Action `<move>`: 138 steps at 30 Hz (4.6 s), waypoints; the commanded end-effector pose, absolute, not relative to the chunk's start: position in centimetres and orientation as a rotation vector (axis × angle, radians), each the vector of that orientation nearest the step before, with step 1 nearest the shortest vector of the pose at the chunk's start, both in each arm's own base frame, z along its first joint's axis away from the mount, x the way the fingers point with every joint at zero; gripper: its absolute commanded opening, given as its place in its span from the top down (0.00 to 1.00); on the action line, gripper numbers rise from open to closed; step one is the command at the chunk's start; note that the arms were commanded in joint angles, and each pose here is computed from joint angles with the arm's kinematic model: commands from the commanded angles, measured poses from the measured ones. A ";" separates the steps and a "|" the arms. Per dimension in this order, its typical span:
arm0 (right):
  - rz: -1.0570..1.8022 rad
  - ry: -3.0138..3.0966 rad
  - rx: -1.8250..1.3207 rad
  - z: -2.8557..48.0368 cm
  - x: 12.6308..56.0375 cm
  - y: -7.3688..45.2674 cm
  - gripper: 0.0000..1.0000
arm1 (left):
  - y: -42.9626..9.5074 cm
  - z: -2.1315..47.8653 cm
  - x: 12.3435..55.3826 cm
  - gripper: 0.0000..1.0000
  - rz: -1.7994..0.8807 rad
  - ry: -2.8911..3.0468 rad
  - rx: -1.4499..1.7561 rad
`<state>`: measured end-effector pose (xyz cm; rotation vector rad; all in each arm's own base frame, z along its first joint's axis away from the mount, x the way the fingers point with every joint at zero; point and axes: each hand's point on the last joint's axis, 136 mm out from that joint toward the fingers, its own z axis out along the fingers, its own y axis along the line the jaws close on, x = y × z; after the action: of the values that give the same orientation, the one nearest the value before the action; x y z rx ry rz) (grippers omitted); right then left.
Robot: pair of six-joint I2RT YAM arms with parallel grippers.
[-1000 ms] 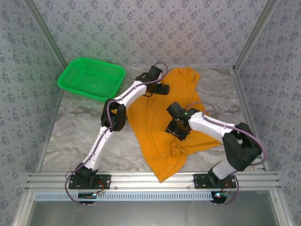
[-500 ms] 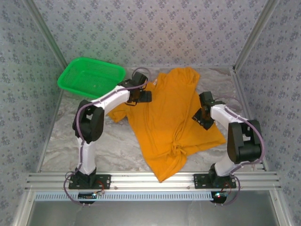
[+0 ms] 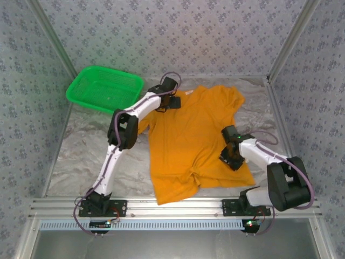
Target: Fold the inside-out t-shirt
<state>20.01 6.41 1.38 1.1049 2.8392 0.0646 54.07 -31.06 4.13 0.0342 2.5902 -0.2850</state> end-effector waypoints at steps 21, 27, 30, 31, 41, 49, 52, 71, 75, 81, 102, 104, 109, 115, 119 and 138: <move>0.145 2.546 0.824 12.6 27.7 5.1 0.41 | -26.2 20.3 49.6 0.07 -0.192 2.446 0.280; 0.210 2.531 0.681 14.3 31.2 6.8 0.40 | -19.2 16.4 49.1 0.10 -0.073 2.612 0.101; 0.245 2.550 0.667 14.2 31.9 7.7 0.40 | -17.8 14.9 48.6 0.12 0.002 2.653 0.132; 0.259 2.555 0.661 14.1 32.2 8.0 0.40 | -17.7 14.6 48.5 0.13 -0.008 2.661 0.149; 0.317 2.599 0.614 13.0 32.0 10.3 0.39 | -15.6 13.8 48.4 0.19 0.141 2.580 0.340; 0.332 2.617 0.607 12.0 31.8 10.7 0.39 | -15.1 15.2 48.1 0.20 0.188 2.477 0.588; 0.327 2.620 0.606 11.9 31.9 10.6 0.39 | -13.2 15.5 48.5 0.22 0.228 2.483 0.572; 0.392 2.629 0.571 11.9 33.5 12.4 0.39 | -15.1 11.5 41.4 0.99 -0.106 2.356 1.241; 0.412 2.637 0.552 12.0 33.8 12.8 0.39 | -13.8 12.8 37.9 0.97 -0.157 2.307 1.339; 0.460 2.663 0.504 12.0 34.1 13.9 0.39 | -8.6 13.1 32.6 0.89 -0.111 2.336 1.370; 0.549 2.680 0.296 12.9 35.2 16.7 0.39 | -0.3 14.7 39.5 0.39 -0.071 2.381 -1.185; 0.545 2.684 0.285 12.7 35.1 17.0 0.39 | 0.1 13.8 40.7 0.39 -0.055 2.387 -1.201; 0.559 2.697 0.247 12.5 34.6 18.2 0.39 | 1.5 11.5 42.0 0.47 0.136 2.449 -1.207; 0.571 2.706 0.217 12.7 33.8 18.7 0.39 | 3.2 10.5 42.5 0.77 0.158 2.546 -0.927; 0.593 2.708 0.212 12.8 33.3 18.8 0.38 | 5.8 10.6 41.5 0.81 0.088 2.637 -0.701; 0.640 2.752 0.122 11.9 31.4 18.8 0.38 | 14.4 17.7 42.5 0.43 0.171 2.687 -0.528</move>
<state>32.41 19.22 11.63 0.1419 2.7444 0.6317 42.00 16.52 13.22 -0.4494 2.7547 0.2887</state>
